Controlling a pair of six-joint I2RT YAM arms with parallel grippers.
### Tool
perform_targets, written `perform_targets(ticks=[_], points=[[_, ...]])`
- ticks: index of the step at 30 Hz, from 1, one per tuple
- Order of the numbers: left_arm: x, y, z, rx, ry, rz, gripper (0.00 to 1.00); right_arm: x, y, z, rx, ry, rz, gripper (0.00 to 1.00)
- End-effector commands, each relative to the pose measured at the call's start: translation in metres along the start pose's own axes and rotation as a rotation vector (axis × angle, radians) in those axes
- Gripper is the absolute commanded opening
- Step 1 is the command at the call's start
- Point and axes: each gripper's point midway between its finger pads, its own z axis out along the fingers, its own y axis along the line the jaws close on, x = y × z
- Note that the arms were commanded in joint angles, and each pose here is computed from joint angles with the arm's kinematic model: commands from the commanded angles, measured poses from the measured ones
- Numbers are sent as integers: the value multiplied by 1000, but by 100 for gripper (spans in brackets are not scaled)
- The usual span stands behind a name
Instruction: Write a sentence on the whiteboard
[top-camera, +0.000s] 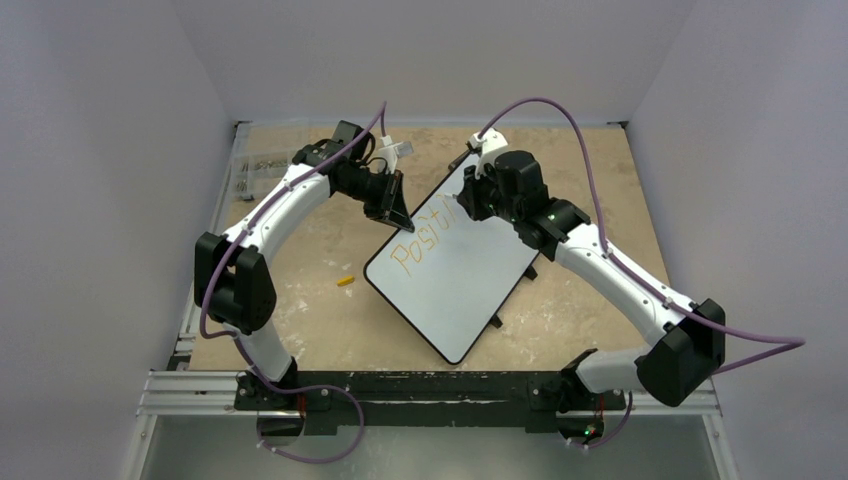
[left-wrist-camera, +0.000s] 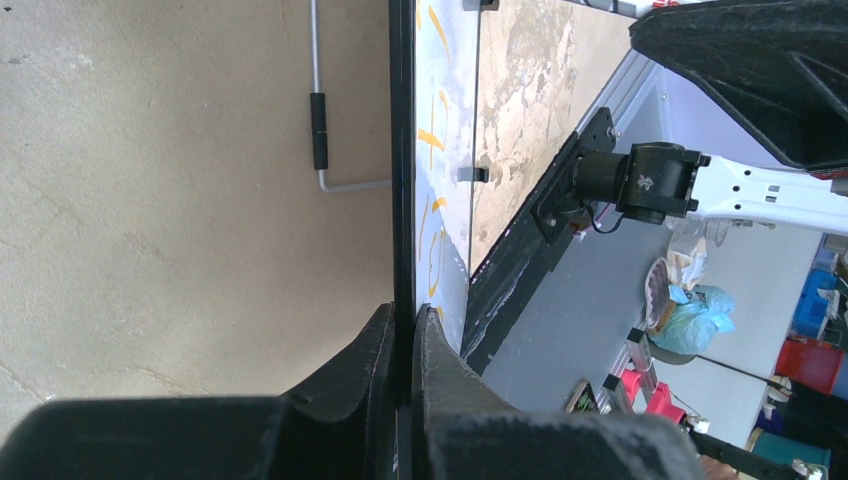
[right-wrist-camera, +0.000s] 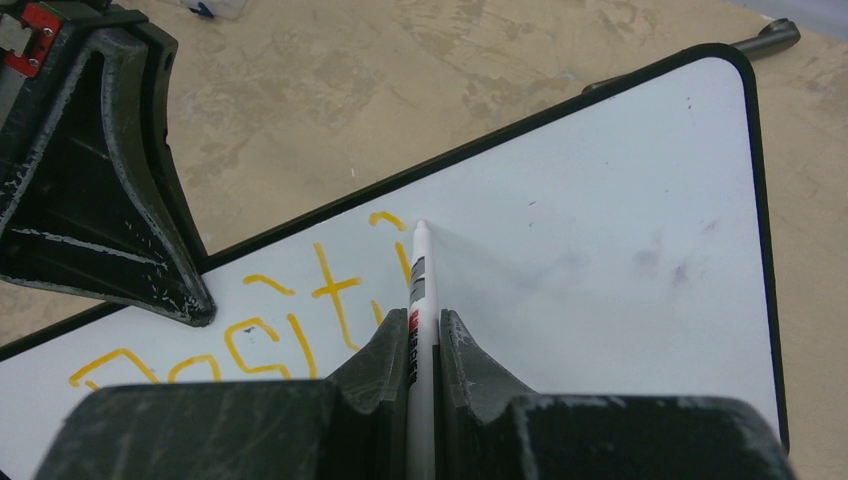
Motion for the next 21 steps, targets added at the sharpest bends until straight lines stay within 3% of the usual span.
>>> perform_targets(ticks=[1,21], points=[[4,-10,-6,-21,-8,60,0,-26,3,-2,-12,-72,7,0],[3,-13,-7,-14,-12,63,0,28,-10,-15,28,25,23,0]])
